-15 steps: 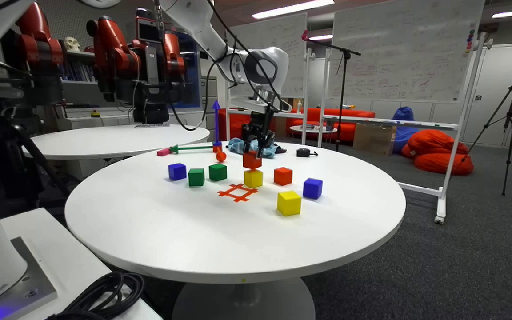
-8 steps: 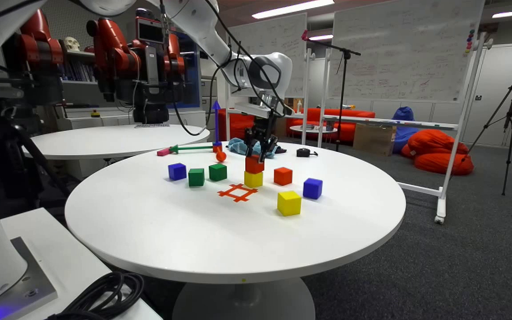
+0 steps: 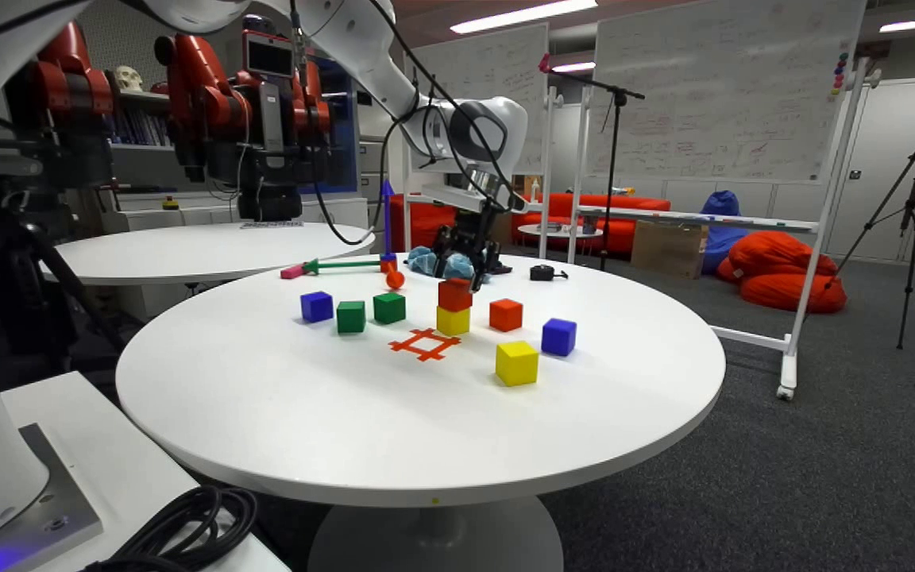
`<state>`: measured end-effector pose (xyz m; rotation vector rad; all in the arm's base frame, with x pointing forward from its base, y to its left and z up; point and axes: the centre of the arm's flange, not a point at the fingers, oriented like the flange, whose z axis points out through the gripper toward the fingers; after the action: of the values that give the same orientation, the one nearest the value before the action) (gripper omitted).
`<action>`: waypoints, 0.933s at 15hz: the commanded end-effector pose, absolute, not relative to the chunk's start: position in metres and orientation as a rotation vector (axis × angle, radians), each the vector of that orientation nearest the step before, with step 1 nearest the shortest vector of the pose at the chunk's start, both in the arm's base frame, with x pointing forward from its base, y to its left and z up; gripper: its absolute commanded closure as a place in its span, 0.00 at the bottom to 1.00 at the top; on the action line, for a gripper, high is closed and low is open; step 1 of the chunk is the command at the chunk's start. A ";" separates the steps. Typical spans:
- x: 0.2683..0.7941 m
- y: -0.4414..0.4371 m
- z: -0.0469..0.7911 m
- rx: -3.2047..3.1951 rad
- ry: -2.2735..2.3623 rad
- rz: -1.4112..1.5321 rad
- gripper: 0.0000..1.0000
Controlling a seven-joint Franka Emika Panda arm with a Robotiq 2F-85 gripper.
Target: Pick up the orange cube and put it on top of the yellow cube on the left
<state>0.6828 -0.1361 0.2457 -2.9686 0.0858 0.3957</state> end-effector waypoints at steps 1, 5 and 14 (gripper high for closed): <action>0.690 -0.141 0.248 -2.958 0.130 0.440 0.00; 0.667 -0.148 0.270 -2.958 0.166 0.359 0.00; 0.579 -0.155 0.351 -2.994 0.193 0.111 0.00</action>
<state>0.6431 -0.1695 0.3269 -2.9878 0.2044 0.1881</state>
